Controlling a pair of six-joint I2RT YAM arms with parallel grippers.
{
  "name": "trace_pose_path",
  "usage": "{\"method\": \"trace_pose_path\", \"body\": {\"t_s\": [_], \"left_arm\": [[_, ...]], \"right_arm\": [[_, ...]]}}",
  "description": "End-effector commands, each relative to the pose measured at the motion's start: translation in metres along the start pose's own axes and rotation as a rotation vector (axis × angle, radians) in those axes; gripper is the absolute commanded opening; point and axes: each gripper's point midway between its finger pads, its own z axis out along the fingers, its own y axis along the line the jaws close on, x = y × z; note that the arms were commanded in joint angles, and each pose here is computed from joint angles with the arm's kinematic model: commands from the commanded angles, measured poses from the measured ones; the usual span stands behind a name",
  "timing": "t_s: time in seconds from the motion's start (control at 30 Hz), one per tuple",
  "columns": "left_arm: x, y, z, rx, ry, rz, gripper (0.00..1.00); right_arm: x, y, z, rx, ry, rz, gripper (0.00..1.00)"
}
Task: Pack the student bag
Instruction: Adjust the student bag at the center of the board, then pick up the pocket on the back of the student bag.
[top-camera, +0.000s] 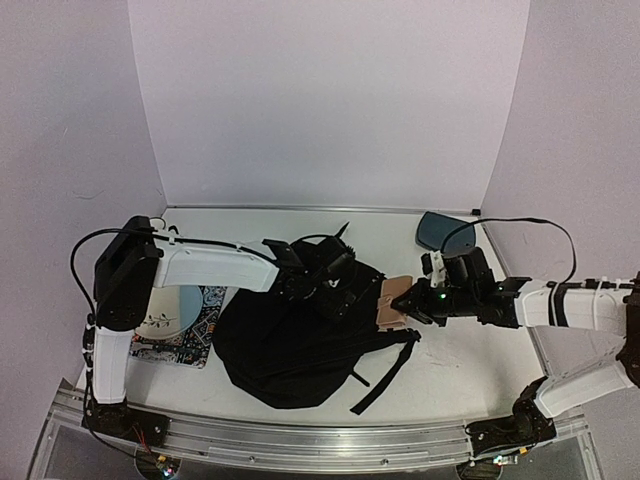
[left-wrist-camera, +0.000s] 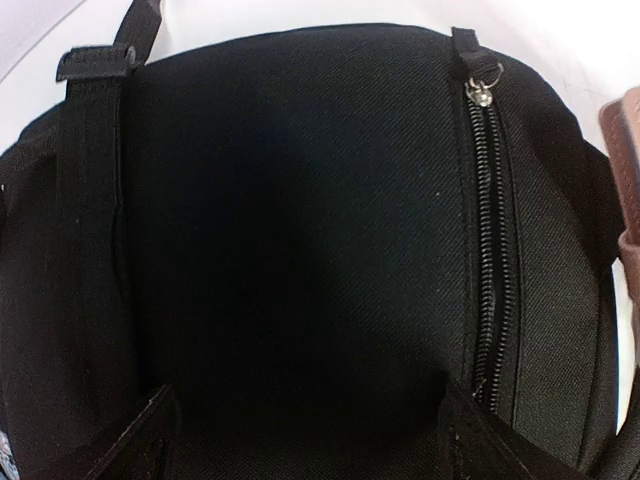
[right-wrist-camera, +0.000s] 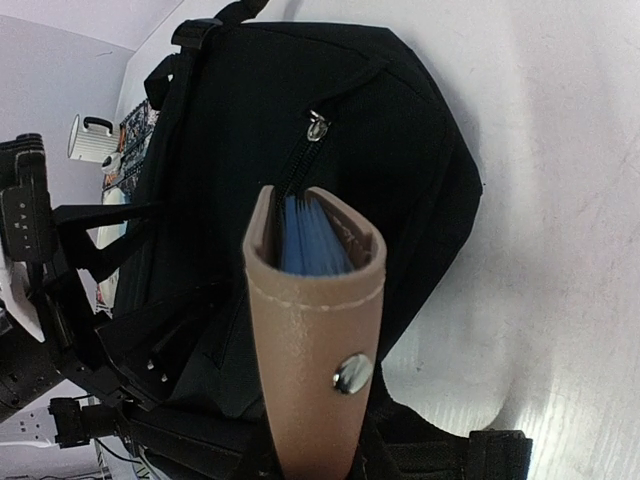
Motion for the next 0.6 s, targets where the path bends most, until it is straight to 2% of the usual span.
{"method": "trace_pose_path", "body": {"t_s": [0.0,0.17,0.33,0.57], "left_arm": [[-0.017,0.001,0.0,-0.006,-0.021,0.041,0.9],[-0.017,-0.006,-0.002,0.039,-0.021,0.043,0.91],[-0.013,-0.005,0.009,0.012,-0.004,0.061,0.91],[-0.003,-0.023,0.011,0.103,0.019,0.067,0.93]], "right_arm": [[-0.015,0.025,0.003,-0.085,-0.029,-0.004,0.0],[-0.013,0.023,0.005,-0.085,-0.02,-0.007,0.0],[-0.01,0.024,0.009,-0.095,-0.01,-0.004,0.0],[-0.007,0.021,0.01,-0.096,-0.002,-0.003,0.0]]}}
